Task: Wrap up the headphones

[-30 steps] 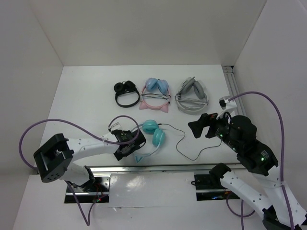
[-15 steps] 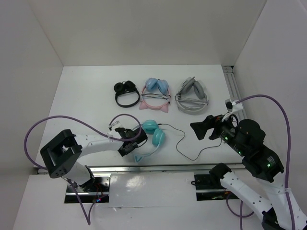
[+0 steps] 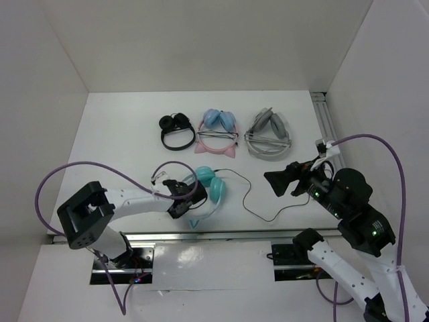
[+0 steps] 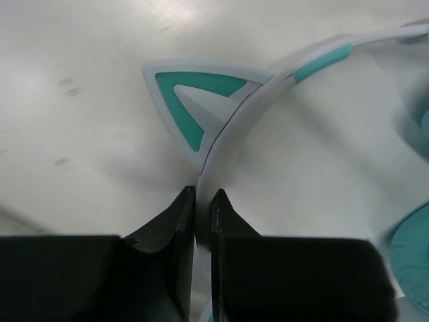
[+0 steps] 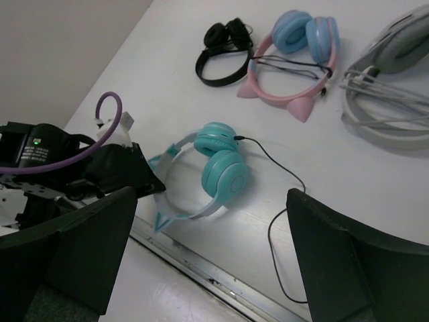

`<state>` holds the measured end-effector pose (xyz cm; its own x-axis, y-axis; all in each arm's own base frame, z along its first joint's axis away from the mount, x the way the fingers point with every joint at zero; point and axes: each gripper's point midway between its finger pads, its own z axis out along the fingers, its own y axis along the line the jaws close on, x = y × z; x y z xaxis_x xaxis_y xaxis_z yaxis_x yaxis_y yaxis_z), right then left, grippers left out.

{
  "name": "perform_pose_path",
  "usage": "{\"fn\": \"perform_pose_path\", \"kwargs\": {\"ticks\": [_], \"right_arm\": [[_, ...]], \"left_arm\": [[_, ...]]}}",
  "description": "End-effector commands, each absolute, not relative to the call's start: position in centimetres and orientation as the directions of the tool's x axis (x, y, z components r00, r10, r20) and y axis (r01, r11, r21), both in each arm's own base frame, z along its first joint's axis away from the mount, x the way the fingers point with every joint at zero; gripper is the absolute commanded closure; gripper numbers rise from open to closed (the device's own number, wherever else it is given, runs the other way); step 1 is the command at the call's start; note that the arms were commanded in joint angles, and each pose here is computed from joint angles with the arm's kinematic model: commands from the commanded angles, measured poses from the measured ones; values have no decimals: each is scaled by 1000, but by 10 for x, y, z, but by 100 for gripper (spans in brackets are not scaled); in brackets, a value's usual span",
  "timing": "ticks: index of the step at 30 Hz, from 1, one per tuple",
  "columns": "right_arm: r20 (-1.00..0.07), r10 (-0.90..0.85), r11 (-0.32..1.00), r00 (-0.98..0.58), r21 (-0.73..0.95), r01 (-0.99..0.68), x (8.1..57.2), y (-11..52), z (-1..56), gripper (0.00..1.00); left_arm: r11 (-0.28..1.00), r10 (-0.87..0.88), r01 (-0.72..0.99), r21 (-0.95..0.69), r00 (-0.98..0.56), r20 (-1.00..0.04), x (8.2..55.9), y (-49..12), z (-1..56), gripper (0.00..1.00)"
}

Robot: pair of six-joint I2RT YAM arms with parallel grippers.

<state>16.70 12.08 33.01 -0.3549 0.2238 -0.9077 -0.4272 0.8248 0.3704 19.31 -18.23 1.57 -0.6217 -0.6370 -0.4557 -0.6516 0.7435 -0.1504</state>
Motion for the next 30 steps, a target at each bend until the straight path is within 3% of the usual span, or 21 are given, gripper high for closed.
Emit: {"fn": "perform_pose_path", "kwargs": {"ticks": [1, 3, 5, 10, 15, 19, 26, 30], "right_arm": [[-879, 275, 742, -389, 451, -496, 166, 144, 326, 0], [-852, 279, 712, -443, 493, -499, 168, 156, 306, 0], [-829, 311, 659, -464, 540, -523, 169, 168, 301, 0], [-831, 378, 565, -407, 556, -610, 175, 185, 314, 0], [-869, 331, 472, -366, 489, -733, 174, 206, 309, 0], [-906, 283, 410, -315, 411, -814, 176, 224, 286, 3], [-978, 146, 487, -152, 205, -849, 197, 241, 263, 3], [-993, 62, 720, -103, 116, -684, 242, 238, 234, 6]], "left_arm": [[731, -539, -674, 106, -666, -516, 132, -125, 49, 100], [730, -533, -682, 41, -605, -592, 130, -110, 90, 100], [836, -416, -548, 25, -663, -622, 137, -103, 121, 100], [927, -362, -330, -180, -654, -664, 140, -91, 189, 100], [971, -232, -184, -151, -588, -775, 156, -68, 259, 100], [973, -177, -221, -61, -555, -813, 174, -49, 288, 100], [948, -183, -319, -5, -530, -828, 201, -28, 329, 100], [954, -213, -292, -73, -485, -848, 208, -32, 363, 100]]}}
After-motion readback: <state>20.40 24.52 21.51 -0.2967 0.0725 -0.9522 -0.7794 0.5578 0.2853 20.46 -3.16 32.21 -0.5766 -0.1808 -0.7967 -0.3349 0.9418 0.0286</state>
